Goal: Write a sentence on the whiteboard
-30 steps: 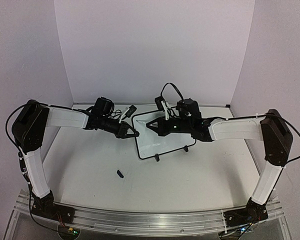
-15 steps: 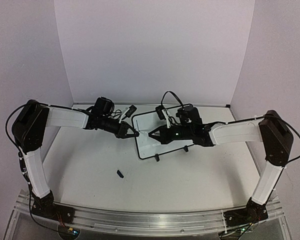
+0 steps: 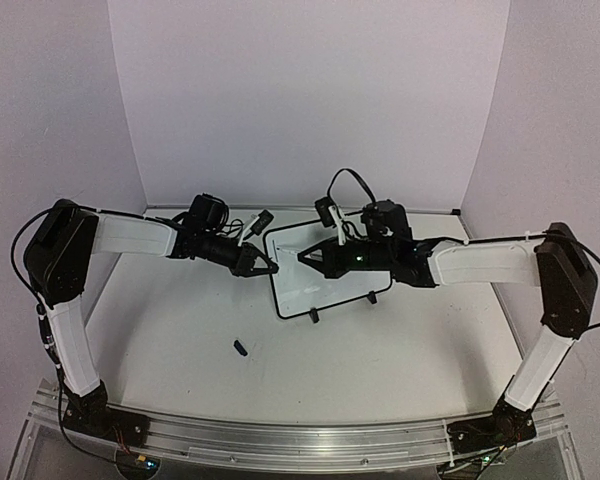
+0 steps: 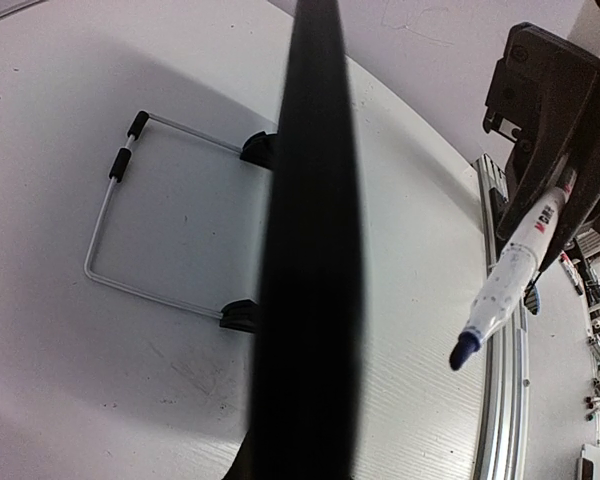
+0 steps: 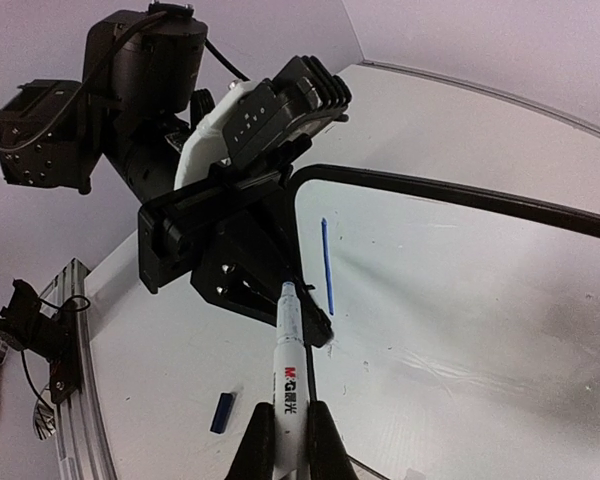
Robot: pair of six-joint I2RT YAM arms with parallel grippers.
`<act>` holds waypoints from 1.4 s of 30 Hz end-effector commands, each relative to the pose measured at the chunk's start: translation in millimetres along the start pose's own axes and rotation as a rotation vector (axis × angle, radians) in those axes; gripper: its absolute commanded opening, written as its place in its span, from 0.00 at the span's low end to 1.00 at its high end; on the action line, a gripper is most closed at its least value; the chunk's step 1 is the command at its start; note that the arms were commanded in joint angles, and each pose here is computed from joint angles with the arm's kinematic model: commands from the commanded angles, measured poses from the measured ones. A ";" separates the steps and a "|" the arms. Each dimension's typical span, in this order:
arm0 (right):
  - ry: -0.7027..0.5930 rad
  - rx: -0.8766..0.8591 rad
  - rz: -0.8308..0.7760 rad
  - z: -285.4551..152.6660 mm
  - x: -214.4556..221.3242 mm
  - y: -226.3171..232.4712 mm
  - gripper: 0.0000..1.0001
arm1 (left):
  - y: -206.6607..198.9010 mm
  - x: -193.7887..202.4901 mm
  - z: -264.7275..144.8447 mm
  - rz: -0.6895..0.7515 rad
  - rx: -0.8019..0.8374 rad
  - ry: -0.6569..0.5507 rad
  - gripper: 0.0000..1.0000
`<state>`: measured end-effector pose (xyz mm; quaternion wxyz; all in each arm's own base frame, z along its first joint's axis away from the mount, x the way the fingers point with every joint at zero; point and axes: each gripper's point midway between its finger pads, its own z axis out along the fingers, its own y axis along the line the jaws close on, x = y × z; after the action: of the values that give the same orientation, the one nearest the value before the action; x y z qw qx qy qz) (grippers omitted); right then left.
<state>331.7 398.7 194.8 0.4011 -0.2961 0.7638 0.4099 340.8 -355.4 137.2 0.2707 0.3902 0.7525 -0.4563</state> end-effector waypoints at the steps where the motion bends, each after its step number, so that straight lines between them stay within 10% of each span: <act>1: -0.017 0.010 -0.019 7.3 -11.1 -4.1 0.00 | -6.7 5.1 4.5 -0.023 0.040 0.032 0.00; 42: -0.028 0.183 -0.001 -2.8 -4.2 -33.1 0.00 | -5.2 5.9 5.5 -0.027 0.041 0.036 0.00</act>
<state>349.4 395.0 171.5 0.4040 -0.2735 0.7919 0.3673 341.5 -355.5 136.2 0.2697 0.3896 0.7531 -0.4564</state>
